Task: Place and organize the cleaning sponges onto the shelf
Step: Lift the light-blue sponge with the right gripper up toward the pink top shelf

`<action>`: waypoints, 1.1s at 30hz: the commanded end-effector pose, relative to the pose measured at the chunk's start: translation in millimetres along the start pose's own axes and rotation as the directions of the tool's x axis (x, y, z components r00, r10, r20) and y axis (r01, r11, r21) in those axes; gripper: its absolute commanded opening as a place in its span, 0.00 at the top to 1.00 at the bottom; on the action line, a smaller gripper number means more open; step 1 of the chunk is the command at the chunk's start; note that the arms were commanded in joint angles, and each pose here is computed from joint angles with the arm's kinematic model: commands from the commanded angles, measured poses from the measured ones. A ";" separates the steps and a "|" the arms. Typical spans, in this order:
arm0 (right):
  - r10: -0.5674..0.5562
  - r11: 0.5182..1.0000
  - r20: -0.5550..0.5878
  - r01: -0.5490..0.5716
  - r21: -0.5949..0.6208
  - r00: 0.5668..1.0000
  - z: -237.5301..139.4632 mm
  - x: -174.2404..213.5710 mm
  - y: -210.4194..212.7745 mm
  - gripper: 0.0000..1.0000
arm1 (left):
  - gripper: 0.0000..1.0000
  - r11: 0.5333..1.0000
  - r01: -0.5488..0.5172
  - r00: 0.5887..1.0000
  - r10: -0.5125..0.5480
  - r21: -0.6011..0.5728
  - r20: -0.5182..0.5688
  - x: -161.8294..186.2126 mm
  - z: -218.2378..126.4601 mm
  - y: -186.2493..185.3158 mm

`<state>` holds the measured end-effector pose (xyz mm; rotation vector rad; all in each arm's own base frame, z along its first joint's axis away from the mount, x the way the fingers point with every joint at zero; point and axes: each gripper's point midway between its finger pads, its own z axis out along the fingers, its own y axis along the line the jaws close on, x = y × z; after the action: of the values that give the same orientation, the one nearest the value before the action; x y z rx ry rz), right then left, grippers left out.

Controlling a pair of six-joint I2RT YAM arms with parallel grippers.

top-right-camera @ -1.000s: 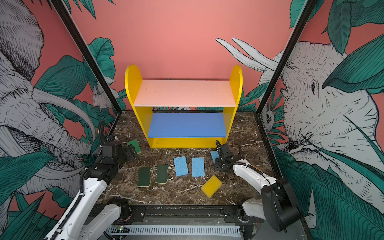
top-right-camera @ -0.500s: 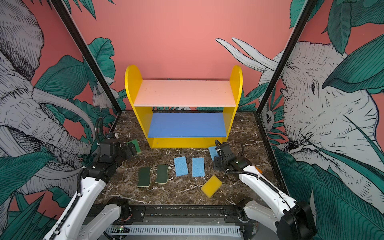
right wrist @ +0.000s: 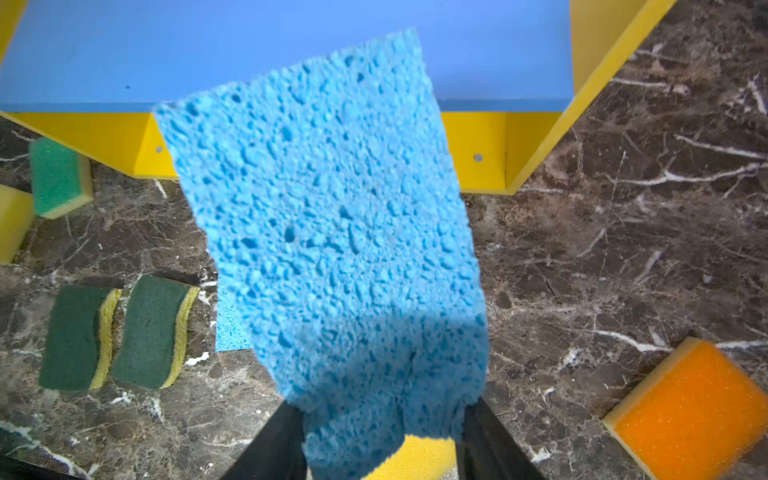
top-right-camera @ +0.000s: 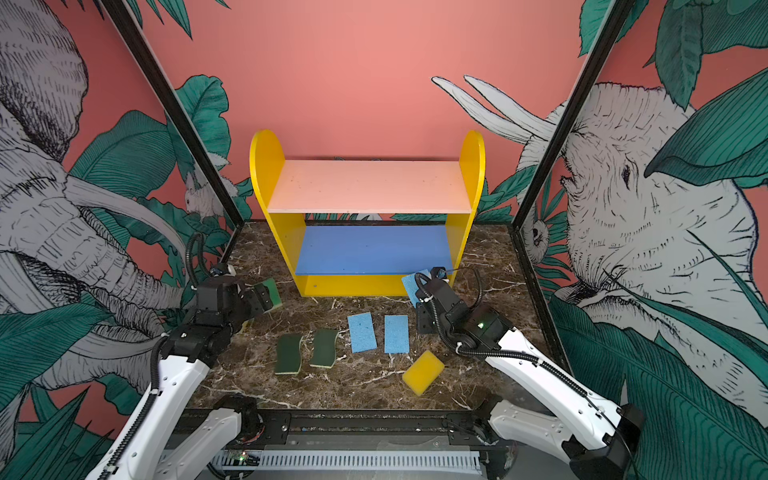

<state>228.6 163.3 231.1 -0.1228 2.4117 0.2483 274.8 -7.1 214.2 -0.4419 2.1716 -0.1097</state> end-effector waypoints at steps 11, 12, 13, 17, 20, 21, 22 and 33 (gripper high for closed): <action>-0.088 0.993 0.141 0.097 -0.061 0.986 -44.6 -69.4 45.2 0.44 | 0.12 1.000 0.023 0.997 -0.024 0.016 0.068 -21.6 -15.2 -5.5; -0.096 0.992 0.149 0.108 -0.073 0.984 -48.1 -73.6 49.0 0.44 | 0.12 1.000 0.022 0.997 -0.023 0.014 0.073 -22.4 -15.3 -5.1; -0.104 0.989 0.158 0.119 -0.084 0.982 -52.6 -78.9 52.4 0.44 | 0.12 1.000 0.019 0.997 -0.020 0.012 0.078 -23.0 -14.9 -5.1; -0.127 0.981 0.180 0.150 -0.124 0.976 -63.5 -94.3 66.6 0.44 | 0.12 1.000 0.011 0.997 -0.011 0.010 0.070 -23.9 -12.2 -6.8; -0.135 0.974 0.205 0.167 -0.151 0.969 -71.8 -106.3 76.3 0.44 | 0.12 1.000 0.005 0.998 -0.006 0.015 0.065 -24.3 -10.8 -9.4; -0.141 0.972 0.214 0.176 -0.154 0.967 -73.9 -110.0 78.8 0.44 | 0.12 1.000 0.003 0.998 -0.004 0.015 0.066 -25.1 -11.0 -9.8; -0.150 0.971 0.225 0.186 -0.151 0.963 -75.4 -114.4 80.4 0.44 | 0.12 1.000 0.002 0.998 -0.003 0.015 0.069 -26.2 -11.8 -10.3; -0.214 0.959 0.367 0.267 -0.099 0.905 -88.6 -168.1 101.4 0.42 | 0.12 0.997 -0.065 0.990 0.061 0.030 0.131 -44.2 -33.7 -29.5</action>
<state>275.6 245.1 396.3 -0.4018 2.0802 0.3253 281.7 -23.8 259.1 -0.3568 2.0816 -0.1013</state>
